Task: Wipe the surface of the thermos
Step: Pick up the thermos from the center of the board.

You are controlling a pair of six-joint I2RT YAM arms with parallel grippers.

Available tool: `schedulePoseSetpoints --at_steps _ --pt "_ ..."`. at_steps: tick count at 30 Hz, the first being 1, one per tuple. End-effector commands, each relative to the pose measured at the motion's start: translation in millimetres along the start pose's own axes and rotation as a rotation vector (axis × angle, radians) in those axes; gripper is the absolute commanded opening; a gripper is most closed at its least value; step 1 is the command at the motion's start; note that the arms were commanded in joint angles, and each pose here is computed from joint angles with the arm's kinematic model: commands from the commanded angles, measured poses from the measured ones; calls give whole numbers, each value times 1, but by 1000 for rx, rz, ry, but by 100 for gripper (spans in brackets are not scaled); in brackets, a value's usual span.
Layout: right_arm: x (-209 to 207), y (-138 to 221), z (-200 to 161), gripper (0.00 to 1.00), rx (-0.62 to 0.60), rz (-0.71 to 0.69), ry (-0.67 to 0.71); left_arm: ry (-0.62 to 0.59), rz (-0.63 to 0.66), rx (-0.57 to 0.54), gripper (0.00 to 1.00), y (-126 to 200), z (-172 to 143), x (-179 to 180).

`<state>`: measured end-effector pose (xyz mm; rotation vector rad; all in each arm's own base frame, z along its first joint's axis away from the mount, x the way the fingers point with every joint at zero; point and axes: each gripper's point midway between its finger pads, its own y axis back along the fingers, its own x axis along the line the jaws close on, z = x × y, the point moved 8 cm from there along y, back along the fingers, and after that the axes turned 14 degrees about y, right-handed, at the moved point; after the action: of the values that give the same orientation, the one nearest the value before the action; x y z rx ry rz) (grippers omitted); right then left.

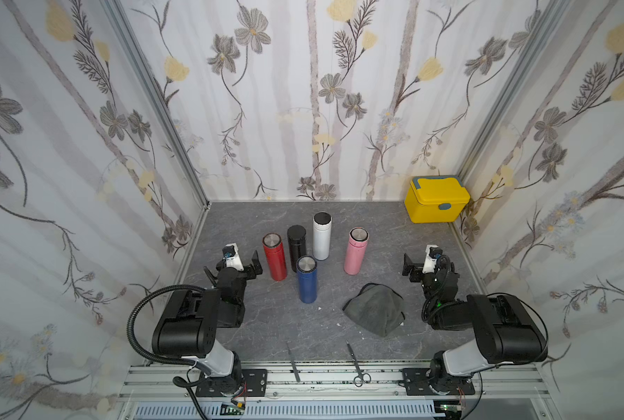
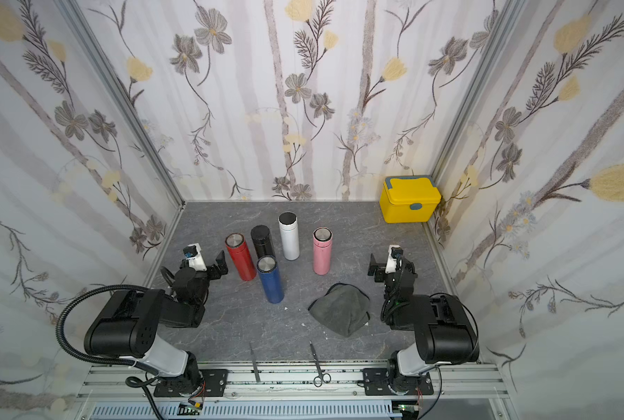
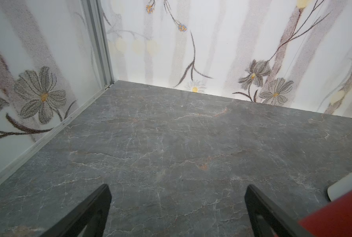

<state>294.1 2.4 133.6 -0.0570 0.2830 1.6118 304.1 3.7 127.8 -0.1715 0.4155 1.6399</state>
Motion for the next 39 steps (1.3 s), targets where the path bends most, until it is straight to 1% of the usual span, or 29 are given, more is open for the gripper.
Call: schedulePoseSetpoints --at_steps 1,23,25,26,27,29,31,33,34,37,39 --pt "-2 2 8 100 -51 -10 9 -1 -18 -38 100 -1 7 -3" --pt "-3 -1 9 100 -40 -12 7 -1 -18 -36 100 -1 7 -3" --pt "-5 -2 13 100 -39 -22 0 18 26 -58 100 -2 11 0" --pt "-6 -3 17 100 -27 -23 2 42 74 -82 100 -1 17 2" --pt "-8 -5 24 100 -14 -27 0 58 125 -82 100 -1 25 5" --pt "-14 -7 37 100 27 -58 -16 68 147 -88 100 -1 42 1" --pt "-24 -9 54 100 53 -132 -95 87 157 -129 100 6 58 -2" --pt "-33 -12 74 100 127 -166 -149 152 230 -154 100 10 73 0" --pt "-37 -11 83 100 148 -191 -185 180 246 -176 100 14 84 -2" --pt "-34 -10 108 100 190 -114 -265 301 296 -173 100 25 104 -5" --pt "-24 -5 117 100 209 -55 -325 402 297 -173 100 42 115 -8"
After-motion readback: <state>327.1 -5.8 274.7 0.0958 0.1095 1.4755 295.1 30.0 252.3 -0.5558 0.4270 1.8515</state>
